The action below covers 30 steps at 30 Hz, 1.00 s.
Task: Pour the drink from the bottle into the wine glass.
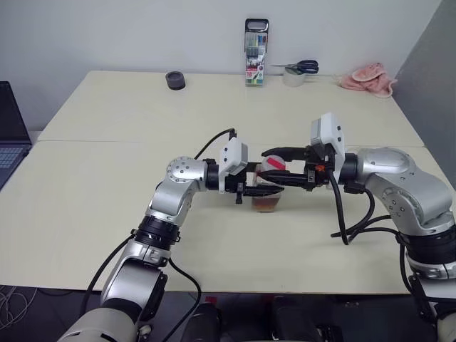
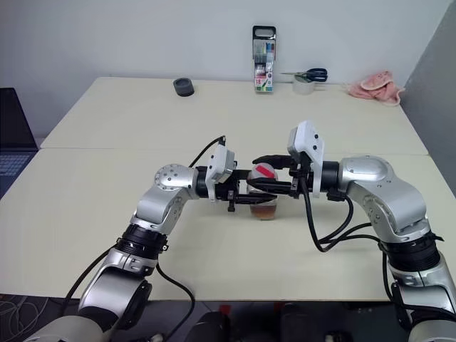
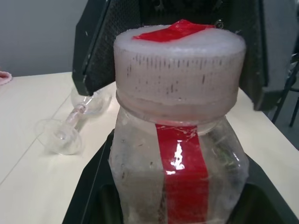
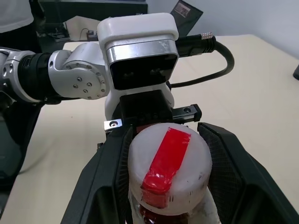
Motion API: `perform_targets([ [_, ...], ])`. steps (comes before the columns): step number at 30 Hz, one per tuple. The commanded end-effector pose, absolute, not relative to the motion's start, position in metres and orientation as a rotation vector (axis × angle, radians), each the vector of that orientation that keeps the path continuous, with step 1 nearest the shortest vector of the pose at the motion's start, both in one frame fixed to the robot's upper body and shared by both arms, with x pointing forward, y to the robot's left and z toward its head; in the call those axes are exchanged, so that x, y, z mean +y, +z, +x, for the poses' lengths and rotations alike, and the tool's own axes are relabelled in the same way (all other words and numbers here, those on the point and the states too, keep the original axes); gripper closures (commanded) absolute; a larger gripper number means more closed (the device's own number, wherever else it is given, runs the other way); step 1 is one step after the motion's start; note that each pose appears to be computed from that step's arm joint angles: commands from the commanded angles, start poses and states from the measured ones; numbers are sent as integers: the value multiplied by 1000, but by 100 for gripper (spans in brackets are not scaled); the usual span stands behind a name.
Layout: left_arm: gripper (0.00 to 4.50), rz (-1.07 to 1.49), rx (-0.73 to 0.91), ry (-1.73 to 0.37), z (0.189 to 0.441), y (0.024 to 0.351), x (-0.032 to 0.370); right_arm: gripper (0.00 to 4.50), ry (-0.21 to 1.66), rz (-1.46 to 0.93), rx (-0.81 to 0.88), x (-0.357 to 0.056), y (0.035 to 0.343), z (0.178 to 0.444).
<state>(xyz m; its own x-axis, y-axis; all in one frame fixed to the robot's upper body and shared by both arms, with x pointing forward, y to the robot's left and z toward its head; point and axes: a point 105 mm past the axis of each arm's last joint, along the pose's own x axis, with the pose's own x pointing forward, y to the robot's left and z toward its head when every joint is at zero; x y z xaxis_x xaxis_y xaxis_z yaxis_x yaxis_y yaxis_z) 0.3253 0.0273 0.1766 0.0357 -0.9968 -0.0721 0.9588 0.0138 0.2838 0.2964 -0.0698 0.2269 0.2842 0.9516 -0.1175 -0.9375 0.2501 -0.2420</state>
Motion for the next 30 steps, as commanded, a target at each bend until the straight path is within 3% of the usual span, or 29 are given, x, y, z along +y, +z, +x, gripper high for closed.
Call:
perform_targets([
  [1,269,244,-210,-1424,336,190,37,174,1089,-303,-214,-88,253,306],
  [3,269,237,-211,-1387,340,190,37,108,1045,-311,-216,-95,252,299],
  [9,269,249,-220,-1317,354,192,38,107,948,-220,-198,-80,231,266],
  [16,269,253,-223,-1342,356,192,34,107,658,-151,-246,-59,220,282],
  [30,270,260,-225,-1354,355,191,33,107,559,-122,-318,-48,231,302],
])
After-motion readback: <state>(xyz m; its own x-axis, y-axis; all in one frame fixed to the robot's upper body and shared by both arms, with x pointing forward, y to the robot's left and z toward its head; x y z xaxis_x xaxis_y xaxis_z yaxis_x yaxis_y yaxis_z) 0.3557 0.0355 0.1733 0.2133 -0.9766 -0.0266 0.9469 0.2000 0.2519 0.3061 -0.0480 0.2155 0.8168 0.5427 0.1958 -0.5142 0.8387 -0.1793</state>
